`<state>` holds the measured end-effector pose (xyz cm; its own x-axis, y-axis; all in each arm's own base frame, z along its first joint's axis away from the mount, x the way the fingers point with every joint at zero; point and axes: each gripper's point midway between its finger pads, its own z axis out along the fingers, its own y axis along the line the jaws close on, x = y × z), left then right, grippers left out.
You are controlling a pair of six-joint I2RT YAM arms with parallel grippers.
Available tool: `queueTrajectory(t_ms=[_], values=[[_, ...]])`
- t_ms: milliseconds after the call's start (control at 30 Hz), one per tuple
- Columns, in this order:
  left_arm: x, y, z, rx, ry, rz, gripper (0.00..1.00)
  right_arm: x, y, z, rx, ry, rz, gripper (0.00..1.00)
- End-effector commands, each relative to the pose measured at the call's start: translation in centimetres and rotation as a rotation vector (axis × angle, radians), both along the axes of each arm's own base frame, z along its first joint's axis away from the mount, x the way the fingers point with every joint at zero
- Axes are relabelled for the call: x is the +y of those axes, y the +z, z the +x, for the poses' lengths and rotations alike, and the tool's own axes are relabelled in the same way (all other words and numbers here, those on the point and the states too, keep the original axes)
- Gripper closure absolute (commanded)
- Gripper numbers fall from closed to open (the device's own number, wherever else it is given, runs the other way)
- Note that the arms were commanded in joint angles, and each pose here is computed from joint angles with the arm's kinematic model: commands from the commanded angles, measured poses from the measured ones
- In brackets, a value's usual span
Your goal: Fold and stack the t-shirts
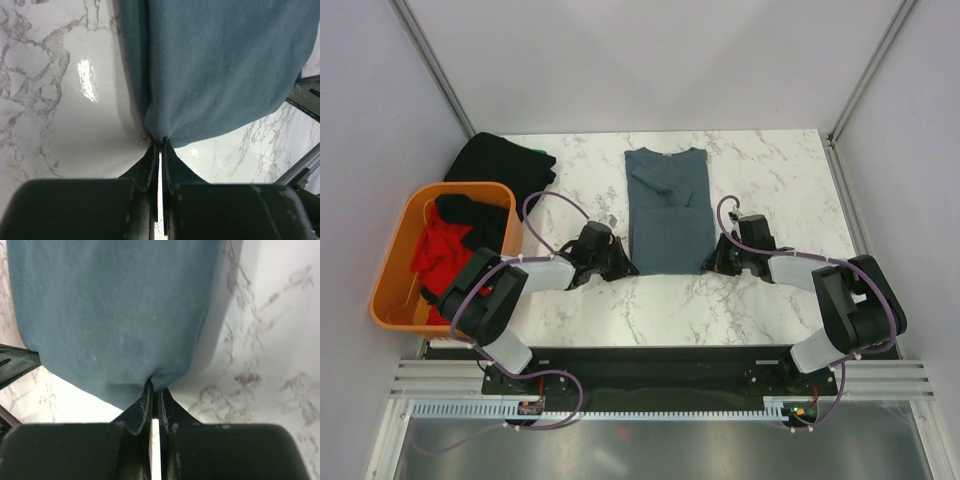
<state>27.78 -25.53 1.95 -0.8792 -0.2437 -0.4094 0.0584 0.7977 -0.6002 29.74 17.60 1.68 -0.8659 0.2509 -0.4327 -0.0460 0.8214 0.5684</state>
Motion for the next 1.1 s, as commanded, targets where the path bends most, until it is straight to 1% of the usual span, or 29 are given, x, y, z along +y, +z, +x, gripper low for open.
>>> queueTrajectory(t_ms=[0, 33, 100, 133, 167, 200, 233, 267, 300, 333, 367, 467, 500, 567, 600, 633, 667, 733, 767, 800, 833, 867, 900, 933, 1067], values=[[0.6, 0.1, -1.0, 0.0, -0.001, 0.026, 0.98, -2.0, -2.2, -4.2, 0.155, -0.012, -0.092, 1.0], [0.8, 1.3, -1.3, -0.015, 0.009, 0.019, 0.98, -2.0, -1.4, -4.3, 0.143, -0.014, -0.088, 1.0], [0.8, 2.5, -2.2, -0.026, 0.01, 0.002, 0.98, -1.9, -0.7, -5.6, 0.171, -0.007, -0.062, 1.0], [0.7, 3.1, -2.6, -0.033, 0.005, -0.002, 0.98, -1.4, 0.7, -5.8, 0.142, 0.003, -0.027, 1.0], [0.7, 4.4, -3.3, -0.048, -0.003, -0.011, 0.98, -1.2, 1.1, -6.4, 0.153, -0.002, -0.003, 1.0], [0.4, 4.8, -4.2, -0.055, -0.023, -0.01, 0.98, -1.1, 1.4, -7.3, 0.176, 0.0, 0.012, 1.0], [0.5, 4.8, -5.1, -0.043, -0.033, 0.004, 0.98, -1.0, 2.7, -7.5, 0.146, -0.001, 0.026, 1.0], [0.5, 5.9, -6.0, -0.057, -0.04, -0.004, 0.98, -1.0, 3.2, -8.0, 0.147, -0.004, 0.03, 1.0], [0.3, 5.9, -7.3, -0.045, -0.055, -0.006, 0.98, -1.4, 3.4, -8.9, 0.175, -0.026, 0.021, 1.0], [0.3, 6.3, -8.0, -0.054, -0.053, -0.012, 0.98, -1.2, 4.9, -9.3, 0.134, -0.022, 0.036, 1.0], [0.5, 7.2, -8.9, -0.061, -0.055, -0.031, 0.98, -1.3, 5.5, -9.7, 0.127, -0.027, 0.04, 1.0], [0.5, 7.9, -11.6, -0.026, -0.065, -0.077, 0.98, -1.5, 7.6, -11.8, 0.113, -0.041, 0.06, 1.0], [0.7, 8.8, -12.7, -0.016, -0.068, -0.108, 0.98, -1.7, 7.8, -12.8, 0.135, -0.039, 0.059, 1.0], [0.9, 10.1, -13.7, -0.007, -0.076, -0.141, 0.98, -1.6, 9.8, -13.5, 0.095, -0.033, 0.085, 1.0], [1.0, 11.8, -14.0, -0.023, -0.074, -0.172, 0.98, -1.8, 9.9, -14.4, 0.121, -0.031, 0.074, 1.0], [1.7, 11.8, -14.6, -0.002, -0.067, -0.151, 0.98, -1.9, 10.7, -14.7, 0.106, -0.025, 0.077, 1.0], [1.8, 13.1, -14.5, -0.014, -0.06, -0.165, 0.98, -1.8, 12.0, -14.6, 0.087, -0.022, 0.083, 1.0], [2.5, 14.4, -14.8, -0.028, -0.048, -0.171, 0.98, -2.1, 12.9, -15.1, 0.093, -0.02, 0.075, 1.0], [2.6, 14.9, -14.7, -0.038, -0.044, -0.167, 0.98, -2.1, 14.4, -14.6, 0.06, -0.022, 0.078, 1.0], [2.8, 16.2, -14.2, -0.079, -0.034, -0.164, 0.98, -2.1, 14.9, -14.4, 0.054, -0.023, 0.075, 1.0], [3.3, 15.9, -14.1, -0.074, -0.021, -0.129, 0.98, -2.0, 15.9, -13.9, 0.038, -0.023, 0.073, 1.0], [3.5, 16.0, -13.7, -0.084, -0.01, -0.11, 0.98, -2.0, 16.3, -13.4, 0.027, -0.02, 0.061, 1.0], [3.8, 16.8, -13.0, -0.111, 0.013, -0.096, 0.98, -2.1, 15.8, -12.8, 0.048, -0.026, 0.031, 1.0], [3.7, 16.7, -12.7, -0.112, 0.014, -0.075, 0.98, -1.9, 16.8, -12.2, 0.03, -0.022, 0.026, 1.0], [3.4, 18.3, -10.9, -0.16, 0.03, -0.032, 0.98, -2.0, 18.0, -9.4, -0.004, -0.034, -0.039, 1.0]])
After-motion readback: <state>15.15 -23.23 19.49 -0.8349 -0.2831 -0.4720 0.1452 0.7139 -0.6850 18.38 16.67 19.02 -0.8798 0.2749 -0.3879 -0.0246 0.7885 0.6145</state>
